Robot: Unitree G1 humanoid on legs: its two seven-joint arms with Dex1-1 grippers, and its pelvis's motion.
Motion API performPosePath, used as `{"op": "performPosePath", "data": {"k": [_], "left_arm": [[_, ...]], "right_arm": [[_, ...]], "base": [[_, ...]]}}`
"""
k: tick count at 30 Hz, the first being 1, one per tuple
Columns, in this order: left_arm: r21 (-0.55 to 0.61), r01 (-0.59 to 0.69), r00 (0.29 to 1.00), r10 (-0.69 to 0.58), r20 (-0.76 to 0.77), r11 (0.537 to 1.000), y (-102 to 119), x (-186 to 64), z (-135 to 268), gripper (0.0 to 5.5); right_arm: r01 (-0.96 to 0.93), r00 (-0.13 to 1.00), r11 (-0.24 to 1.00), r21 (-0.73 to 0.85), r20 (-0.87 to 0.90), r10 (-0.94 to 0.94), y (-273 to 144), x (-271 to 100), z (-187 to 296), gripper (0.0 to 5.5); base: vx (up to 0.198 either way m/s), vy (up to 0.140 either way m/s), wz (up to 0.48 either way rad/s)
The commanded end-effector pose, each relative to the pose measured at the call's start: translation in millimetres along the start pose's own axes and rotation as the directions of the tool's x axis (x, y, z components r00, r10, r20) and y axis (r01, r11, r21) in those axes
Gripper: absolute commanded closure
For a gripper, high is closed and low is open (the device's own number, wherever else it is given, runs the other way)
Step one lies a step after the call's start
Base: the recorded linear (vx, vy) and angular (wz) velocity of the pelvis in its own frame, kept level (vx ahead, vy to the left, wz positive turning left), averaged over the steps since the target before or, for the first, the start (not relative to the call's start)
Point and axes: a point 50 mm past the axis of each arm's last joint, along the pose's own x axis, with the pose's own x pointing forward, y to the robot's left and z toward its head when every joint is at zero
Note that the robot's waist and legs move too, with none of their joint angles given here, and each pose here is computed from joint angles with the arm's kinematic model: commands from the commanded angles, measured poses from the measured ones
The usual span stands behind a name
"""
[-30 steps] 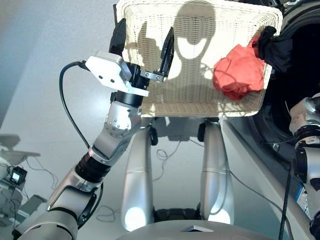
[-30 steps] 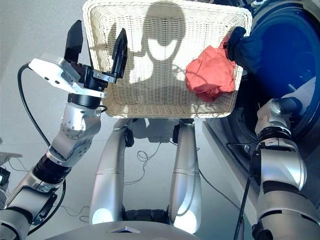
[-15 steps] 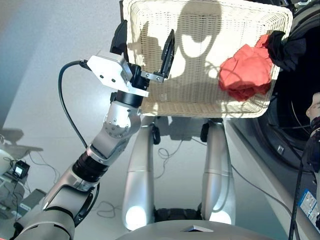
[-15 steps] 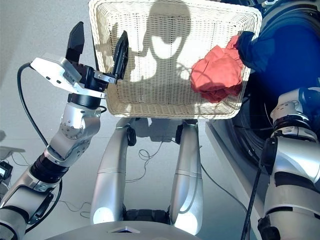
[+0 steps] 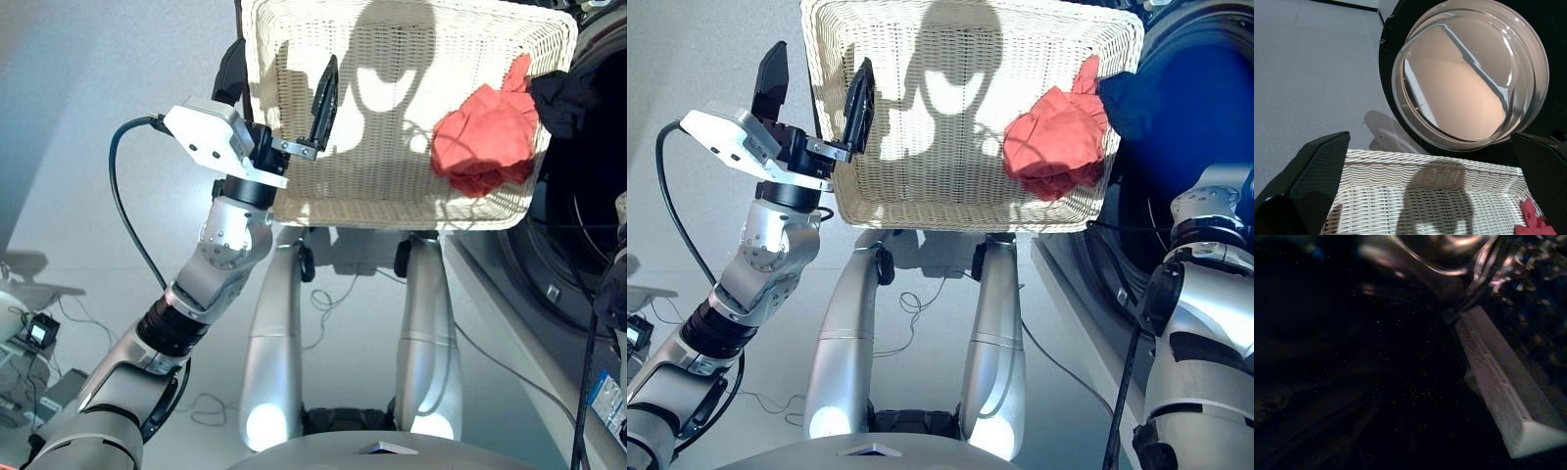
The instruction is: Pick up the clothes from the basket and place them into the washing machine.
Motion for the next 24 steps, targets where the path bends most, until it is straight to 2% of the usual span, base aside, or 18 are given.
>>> {"op": "performPosePath", "data": {"k": [1, 2, 3, 5, 7, 9, 11, 13, 14, 16, 17, 21, 24], "left_arm": [[-0.046, 0.028, 0.986, -0.02, 0.166, 0.999, -8.3, 0.5, 31.0, 0.0], [-0.045, 0.027, 0.986, -0.019, 0.167, 0.999, -7.9, 0.7, 30.9, 0.0], [-0.053, 0.02, 0.985, -0.011, 0.173, 0.998, -8.4, 1.5, 30.4, 0.0], [-0.061, 0.019, 0.983, -0.007, 0.183, 0.998, -9.1, 1.9, 30.8, 0.0], [-0.059, 0.018, 0.982, -0.007, 0.188, 0.998, -9.4, 1.6, 30.2, 0.0], [-0.057, 0.02, 0.982, -0.009, 0.19, 0.998, -9.7, 0.5, 29.2, 0.0], [-0.056, 0.012, 0.981, -0.001, 0.195, 0.998, -9.2, -0.1, 29.6, 0.0], [-0.053, 0.013, 0.981, -0.003, 0.193, 0.999, -9.6, -1.2, 29.0, 0.0], [-0.053, 0.019, 0.981, -0.009, 0.196, 0.998, -9.8, -1.6, 29.3, 0.0], [-0.052, 0.019, 0.98, -0.009, 0.197, 0.998, -9.6, -2.2, 29.5, 0.0], [-0.052, 0.019, 0.981, -0.008, 0.196, 0.998, -9.6, -2.4, 29.4, 0.0], [-0.031, 0.028, 0.982, -0.022, 0.187, 0.999, -6.9, -4.7, 29.8, 0.0], [-0.028, 0.032, 0.984, -0.027, 0.177, 0.999, -7.2, -6.5, 28.8, 0.0]], "right_arm": [[-0.117, 0.969, 0.993, -0.031, 0.216, 0.121, 6.4, 4.3, 33.1, 0.0], [-0.117, 0.968, 0.993, -0.033, 0.219, 0.121, 6.9, 2.6, 32.0, 0.0], [-0.219, 0.949, 0.974, -0.062, 0.218, 0.227, 14.4, -11.9, 20.8, 0.0], [-0.296, 0.926, 0.951, -0.09, 0.215, 0.309, 17.2, -26.8, 8.8, 0.0], [-0.38, 0.89, 0.903, -0.2, 0.188, 0.416, 14.7, -41.8, -10.9, 0.0], [-0.499, 0.822, 0.803, -0.325, 0.115, 0.557, 8.7, -60.9, -35.9, 0.0], [-0.582, 0.764, 0.734, -0.351, 0.073, 0.641, 0.8, -83.6, -52.1, 0.0], [-0.65, 0.7, 0.638, -0.412, 0.0, 0.714, -12.8, -103.1, -71.4, 0.0], [-0.701, 0.627, 0.522, -0.485, -0.073, 0.775, -22.3, -114.5, -84.7, 0.0], [-0.755, 0.555, 0.425, -0.499, -0.142, 0.819, -35.3, -130.8, -96.1, 0.0], [-0.755, 0.556, 0.425, -0.5, -0.143, 0.819, -35.8, -130.9, -96.2, 0.0], [-0.869, 0.229, 0.041, -0.494, -0.327, 0.917, -59.8, -181.2, -114.1, 0.0], [-0.885, 0.12, -0.072, -0.459, -0.376, 0.919, -64.8, -197.9, -117.6, 0.0]], "base": [[0.0, 0.0, 0.0], [0.0, 0.0, 0.0], [0.0, 0.0, 0.0], [0.0, 0.0, 0.0], [0.0, 0.0, 0.0], [0.0, 0.0, 0.0], [0.0, 0.0, 0.0], [0.0, 0.0, 0.0], [0.0, 0.0, 0.0], [0.0, 0.0, 0.0], [0.0, 0.0, 0.0], [0.0, 0.0, 0.0], [0.0, 0.0, 0.0]]}}
